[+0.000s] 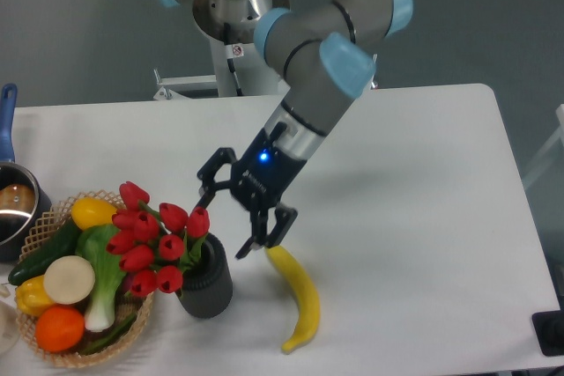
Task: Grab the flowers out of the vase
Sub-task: 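Lower the gripper onto the tulip stems above the black vase, then close the gripper around the tulip stems at the vase mouth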
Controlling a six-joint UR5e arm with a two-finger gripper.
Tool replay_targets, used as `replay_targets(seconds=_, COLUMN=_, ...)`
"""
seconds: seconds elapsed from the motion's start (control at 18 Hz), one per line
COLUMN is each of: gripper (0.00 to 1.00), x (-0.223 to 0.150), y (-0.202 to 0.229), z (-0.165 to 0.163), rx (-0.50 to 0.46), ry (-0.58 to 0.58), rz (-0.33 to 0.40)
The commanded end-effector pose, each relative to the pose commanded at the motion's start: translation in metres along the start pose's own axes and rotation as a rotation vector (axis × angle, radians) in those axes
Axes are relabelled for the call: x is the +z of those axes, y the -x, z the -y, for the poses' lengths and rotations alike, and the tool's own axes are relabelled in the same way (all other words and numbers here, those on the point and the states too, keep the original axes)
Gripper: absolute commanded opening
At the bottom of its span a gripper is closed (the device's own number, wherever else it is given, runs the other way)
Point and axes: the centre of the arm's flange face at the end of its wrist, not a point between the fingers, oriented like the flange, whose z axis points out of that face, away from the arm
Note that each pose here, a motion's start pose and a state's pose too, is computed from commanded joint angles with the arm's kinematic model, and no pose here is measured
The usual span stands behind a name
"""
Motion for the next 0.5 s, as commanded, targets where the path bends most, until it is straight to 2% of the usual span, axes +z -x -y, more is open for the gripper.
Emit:
replay_targets(seconds=0.22, gripper=0.99, x=0.008, y=-0.005, z=0.002, rx=-0.004, ry=0.001, rz=-0.014)
replay_targets(seconds=0.33, gripper=0.73, x=0.007, y=-0.008, z=0.007, rx=-0.026, ry=-0.001, rz=-0.013)
replay_targets(seconds=0.5, gripper=0.23, x=0.005, y=-0.011, z=0.009, rx=-0.047, ry=0.002, rz=-0.011)
